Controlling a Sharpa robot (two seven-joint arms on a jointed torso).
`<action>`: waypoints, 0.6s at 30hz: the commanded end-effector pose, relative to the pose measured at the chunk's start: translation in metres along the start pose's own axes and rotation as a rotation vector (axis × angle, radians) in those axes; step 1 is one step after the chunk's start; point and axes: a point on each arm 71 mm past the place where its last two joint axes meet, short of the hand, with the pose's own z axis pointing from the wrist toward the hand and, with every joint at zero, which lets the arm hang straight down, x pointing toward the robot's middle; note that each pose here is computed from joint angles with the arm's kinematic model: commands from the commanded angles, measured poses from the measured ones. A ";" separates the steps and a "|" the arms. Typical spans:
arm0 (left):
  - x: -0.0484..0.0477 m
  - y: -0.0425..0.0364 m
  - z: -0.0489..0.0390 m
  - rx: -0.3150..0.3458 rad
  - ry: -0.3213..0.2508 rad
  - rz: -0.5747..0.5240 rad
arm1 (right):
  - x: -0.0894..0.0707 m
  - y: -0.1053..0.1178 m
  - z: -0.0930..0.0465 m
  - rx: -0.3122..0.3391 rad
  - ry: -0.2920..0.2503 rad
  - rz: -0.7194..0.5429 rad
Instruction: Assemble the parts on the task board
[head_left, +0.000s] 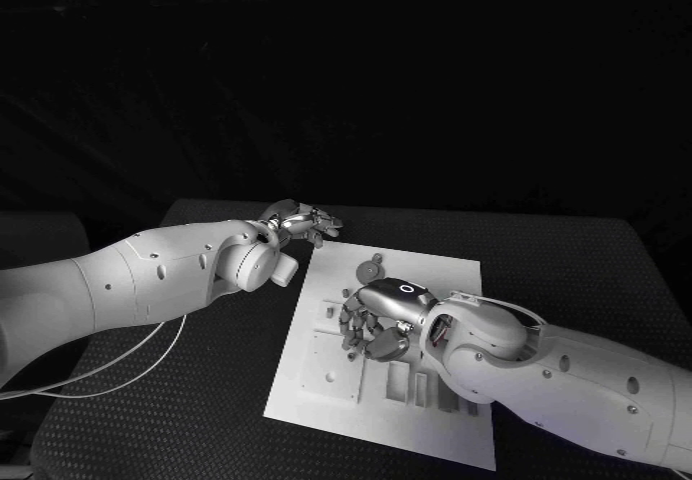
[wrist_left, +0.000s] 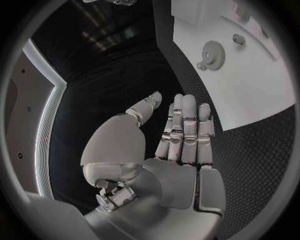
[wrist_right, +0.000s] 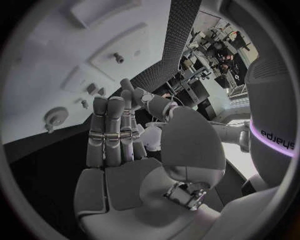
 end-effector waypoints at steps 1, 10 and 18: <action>0.0031 -0.0023 0.0007 0.009 0.014 -0.007 | 0.007 0.005 0.004 -0.032 0.032 -0.055; 0.0063 -0.0031 0.0016 0.011 0.022 -0.008 | 0.025 0.025 0.018 -0.088 0.035 -0.109; 0.0074 -0.0034 0.0017 0.011 0.024 -0.008 | 0.040 0.031 0.022 -0.107 0.051 -0.152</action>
